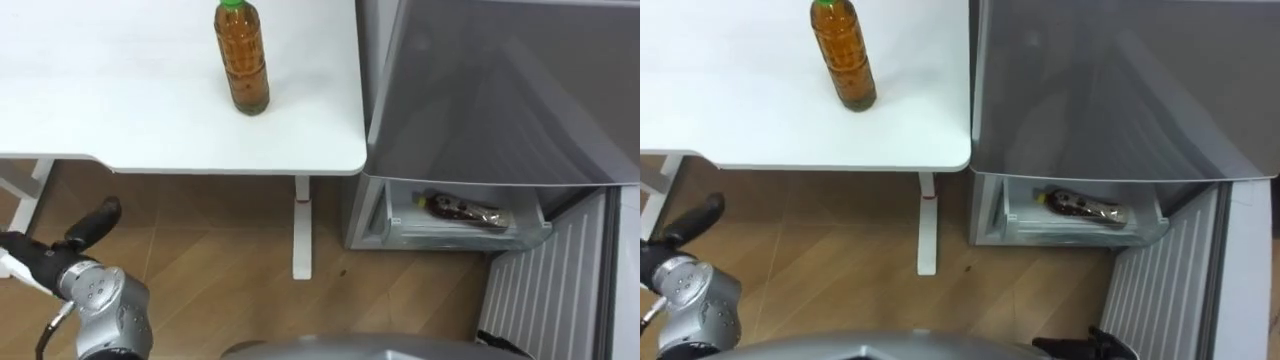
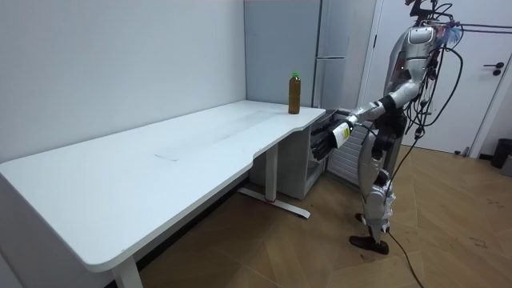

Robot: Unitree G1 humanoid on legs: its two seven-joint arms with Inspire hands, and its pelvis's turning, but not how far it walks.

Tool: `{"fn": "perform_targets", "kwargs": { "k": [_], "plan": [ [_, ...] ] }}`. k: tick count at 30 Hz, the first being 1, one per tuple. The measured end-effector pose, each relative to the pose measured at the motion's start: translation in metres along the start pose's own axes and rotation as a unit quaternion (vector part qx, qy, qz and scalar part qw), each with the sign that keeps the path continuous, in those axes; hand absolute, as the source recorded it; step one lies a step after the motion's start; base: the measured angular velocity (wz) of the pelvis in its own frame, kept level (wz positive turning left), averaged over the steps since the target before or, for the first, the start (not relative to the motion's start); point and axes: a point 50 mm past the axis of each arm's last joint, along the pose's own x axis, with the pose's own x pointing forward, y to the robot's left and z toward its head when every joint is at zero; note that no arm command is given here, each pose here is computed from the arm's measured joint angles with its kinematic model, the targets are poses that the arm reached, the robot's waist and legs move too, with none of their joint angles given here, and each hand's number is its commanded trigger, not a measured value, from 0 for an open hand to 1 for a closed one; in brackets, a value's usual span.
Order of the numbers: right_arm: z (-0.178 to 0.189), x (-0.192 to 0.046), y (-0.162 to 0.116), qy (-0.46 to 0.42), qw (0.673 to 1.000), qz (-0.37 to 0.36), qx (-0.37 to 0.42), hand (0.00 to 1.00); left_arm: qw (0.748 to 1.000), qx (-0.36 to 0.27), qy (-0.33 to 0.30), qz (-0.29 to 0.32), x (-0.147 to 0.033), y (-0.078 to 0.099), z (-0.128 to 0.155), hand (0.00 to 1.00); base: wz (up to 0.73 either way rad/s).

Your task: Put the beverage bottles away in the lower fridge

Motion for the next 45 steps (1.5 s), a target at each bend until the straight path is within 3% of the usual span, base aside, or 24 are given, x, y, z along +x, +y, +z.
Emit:
{"fn": "perform_targets", "kwargs": {
  "k": [7, 16, 25, 36, 45],
  "plan": [
    [0.004, 0.001, 0.001, -0.008, 1.000, 0.007, 0.000, 0.00, 0.981, -0.065, -0.155, -0.099, -0.014, -0.028, 0.074, 0.00, 0.09],
    [0.003, 0.001, 0.002, -0.006, 1.000, 0.017, 0.002, 0.00, 0.945, -0.033, -0.251, -0.209, -0.037, -0.049, 0.105, 0.00, -0.01],
    [0.007, 0.002, 0.005, -0.008, 1.000, 0.021, -0.008, 0.00, 0.915, -0.011, -0.244, -0.322, -0.056, -0.073, 0.100, 0.00, 0.02],
    [0.008, 0.002, 0.006, -0.003, 1.000, 0.028, -0.008, 0.00, 0.906, 0.002, -0.228, -0.357, -0.057, -0.077, 0.099, 0.00, -0.01],
    [0.005, 0.001, 0.002, -0.003, 0.999, 0.025, 0.020, 0.00, 0.906, -0.006, -0.175, -0.386, -0.053, -0.079, 0.086, 0.00, -0.02]
  ]
}}
